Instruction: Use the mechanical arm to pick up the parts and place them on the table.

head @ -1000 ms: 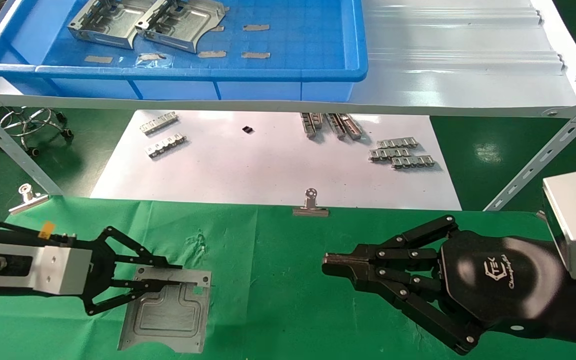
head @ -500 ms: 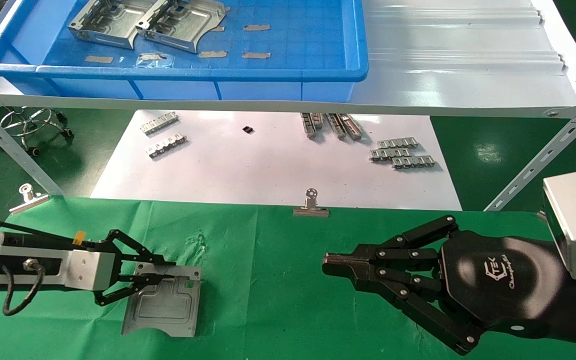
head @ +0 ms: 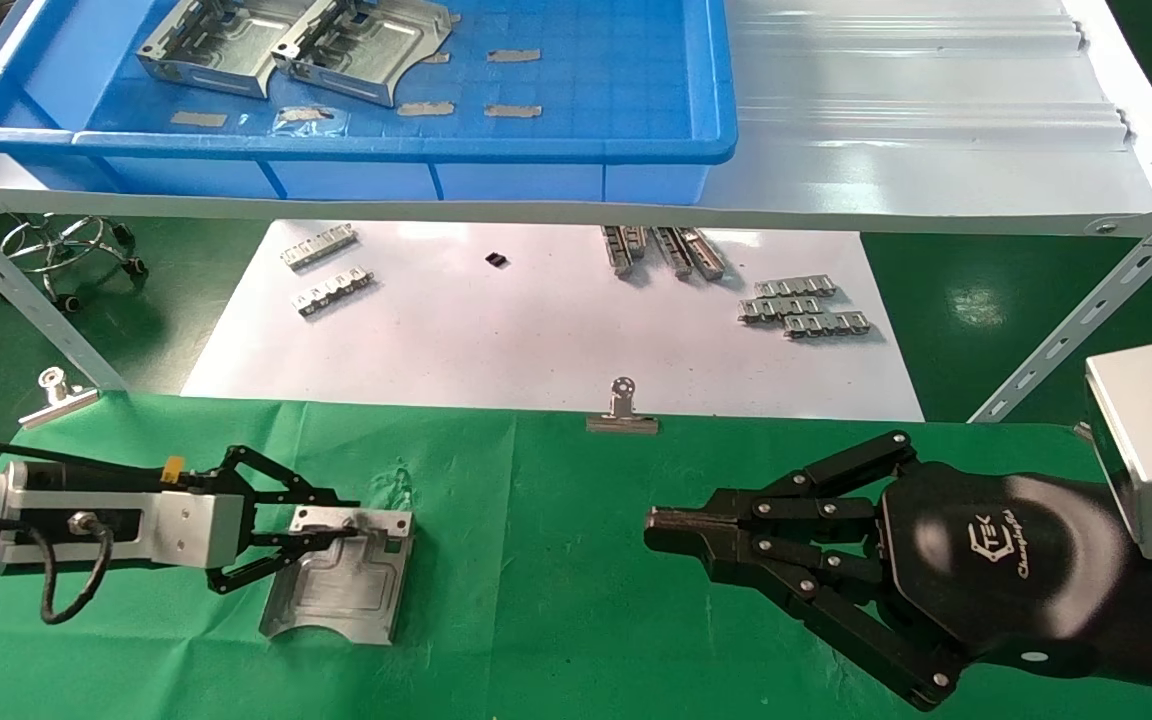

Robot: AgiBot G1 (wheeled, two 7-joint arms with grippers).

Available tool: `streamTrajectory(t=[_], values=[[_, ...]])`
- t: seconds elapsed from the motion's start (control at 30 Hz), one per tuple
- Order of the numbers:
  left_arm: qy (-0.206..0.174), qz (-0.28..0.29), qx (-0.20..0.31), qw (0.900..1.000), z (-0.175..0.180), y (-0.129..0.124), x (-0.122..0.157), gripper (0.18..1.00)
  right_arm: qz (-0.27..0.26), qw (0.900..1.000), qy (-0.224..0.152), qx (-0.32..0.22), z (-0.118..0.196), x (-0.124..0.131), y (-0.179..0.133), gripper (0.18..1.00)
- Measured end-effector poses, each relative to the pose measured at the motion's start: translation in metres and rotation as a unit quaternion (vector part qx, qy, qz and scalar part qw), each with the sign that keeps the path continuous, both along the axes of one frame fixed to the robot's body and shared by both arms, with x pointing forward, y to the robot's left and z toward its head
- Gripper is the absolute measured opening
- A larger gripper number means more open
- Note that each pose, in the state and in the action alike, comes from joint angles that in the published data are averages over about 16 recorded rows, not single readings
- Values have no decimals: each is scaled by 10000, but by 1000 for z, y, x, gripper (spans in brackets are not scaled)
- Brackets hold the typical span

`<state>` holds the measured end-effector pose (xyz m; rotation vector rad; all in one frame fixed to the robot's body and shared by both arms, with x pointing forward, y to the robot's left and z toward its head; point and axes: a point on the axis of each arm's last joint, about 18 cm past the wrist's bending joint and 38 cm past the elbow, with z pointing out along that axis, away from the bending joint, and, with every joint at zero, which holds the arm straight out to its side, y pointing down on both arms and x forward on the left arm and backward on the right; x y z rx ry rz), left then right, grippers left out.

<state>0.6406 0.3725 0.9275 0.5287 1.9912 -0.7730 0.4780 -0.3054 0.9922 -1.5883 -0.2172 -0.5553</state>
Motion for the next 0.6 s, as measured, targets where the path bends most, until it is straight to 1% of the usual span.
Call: streamTrajectory(t=[0.13, 0.23, 0.43, 0.6], values=[[66, -23, -143, 9999, 3, 1, -3, 318, 0, 10000, 0, 0, 0, 0, 0, 192], [208, -45, -323, 9993, 6, 2, -8, 345, 0, 10000, 0, 0, 0, 0, 0, 192], [536, -102, -719, 9959, 12, 1, -19, 434, 0, 10000, 0, 0, 0, 0, 0, 192], [795, -170, -1081, 9908, 16, -4, -26, 544, 0, 10000, 0, 0, 0, 0, 0, 194]])
